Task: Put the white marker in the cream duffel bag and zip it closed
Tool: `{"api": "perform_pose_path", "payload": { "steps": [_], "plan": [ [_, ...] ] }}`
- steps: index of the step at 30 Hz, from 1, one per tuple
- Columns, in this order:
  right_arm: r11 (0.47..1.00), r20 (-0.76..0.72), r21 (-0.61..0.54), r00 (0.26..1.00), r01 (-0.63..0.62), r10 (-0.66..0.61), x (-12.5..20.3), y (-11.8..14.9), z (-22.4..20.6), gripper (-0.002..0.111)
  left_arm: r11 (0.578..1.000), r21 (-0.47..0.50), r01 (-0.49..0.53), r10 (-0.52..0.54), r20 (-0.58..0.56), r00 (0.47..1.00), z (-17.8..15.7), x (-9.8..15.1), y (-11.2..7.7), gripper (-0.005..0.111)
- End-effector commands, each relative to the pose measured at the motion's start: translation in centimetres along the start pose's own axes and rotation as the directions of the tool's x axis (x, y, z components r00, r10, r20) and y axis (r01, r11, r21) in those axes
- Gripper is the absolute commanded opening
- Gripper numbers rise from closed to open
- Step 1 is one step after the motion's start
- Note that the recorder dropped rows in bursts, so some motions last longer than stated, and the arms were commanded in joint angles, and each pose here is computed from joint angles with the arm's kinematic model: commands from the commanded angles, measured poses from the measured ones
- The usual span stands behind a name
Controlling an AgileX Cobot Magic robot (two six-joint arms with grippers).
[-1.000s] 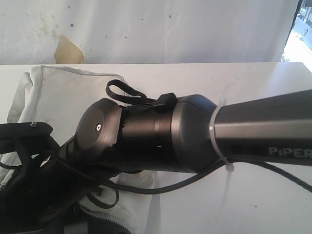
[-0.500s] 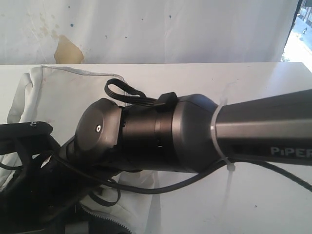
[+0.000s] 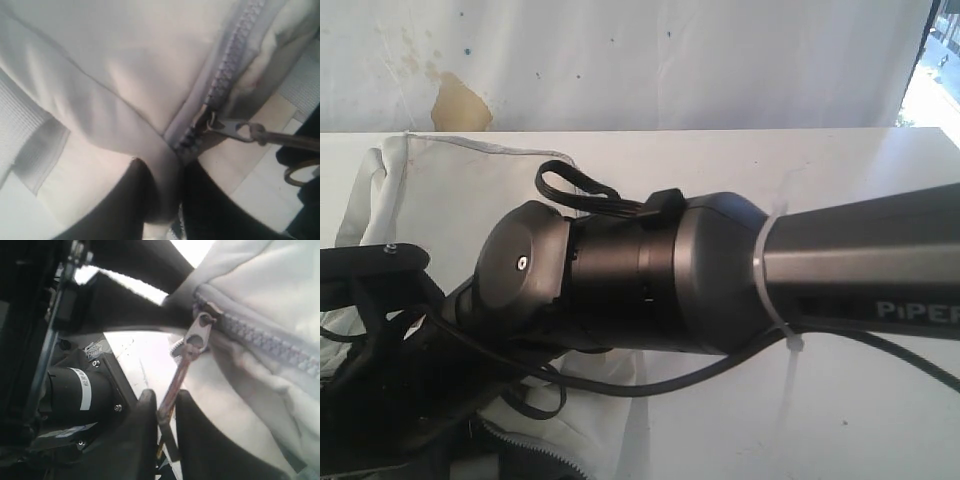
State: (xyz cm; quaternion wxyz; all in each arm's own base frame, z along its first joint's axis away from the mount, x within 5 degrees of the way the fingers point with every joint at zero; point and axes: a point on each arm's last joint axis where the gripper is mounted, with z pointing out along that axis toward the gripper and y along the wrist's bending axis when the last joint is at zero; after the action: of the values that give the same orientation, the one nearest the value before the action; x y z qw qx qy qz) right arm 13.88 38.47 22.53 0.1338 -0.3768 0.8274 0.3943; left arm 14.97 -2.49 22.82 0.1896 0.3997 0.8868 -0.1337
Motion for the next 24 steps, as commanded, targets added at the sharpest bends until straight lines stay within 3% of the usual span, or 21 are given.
{"api": "perform_pose_path", "payload": {
  "steps": [1,12,24],
  "plan": [
    [1.0,0.01,0.001,1.0,0.006,-0.006,-0.2,0.1,-0.5,0.0,0.999,0.048,-0.006,0.007,-0.024,1.0,0.1,0.3,-0.5,0.0],
    [0.997,0.018,-0.009,0.997,-0.079,0.079,-1.5,-1.1,-3.4,0.0,0.996,0.054,0.071,-0.068,-0.058,0.996,0.1,0.5,-0.6,0.0],
    [0.991,-0.043,0.04,0.991,-0.126,0.128,-1.8,-3.6,-5.3,0.0,0.981,0.026,0.191,-0.191,-0.009,0.982,0.1,0.1,-0.3,0.0]
  ]
}}
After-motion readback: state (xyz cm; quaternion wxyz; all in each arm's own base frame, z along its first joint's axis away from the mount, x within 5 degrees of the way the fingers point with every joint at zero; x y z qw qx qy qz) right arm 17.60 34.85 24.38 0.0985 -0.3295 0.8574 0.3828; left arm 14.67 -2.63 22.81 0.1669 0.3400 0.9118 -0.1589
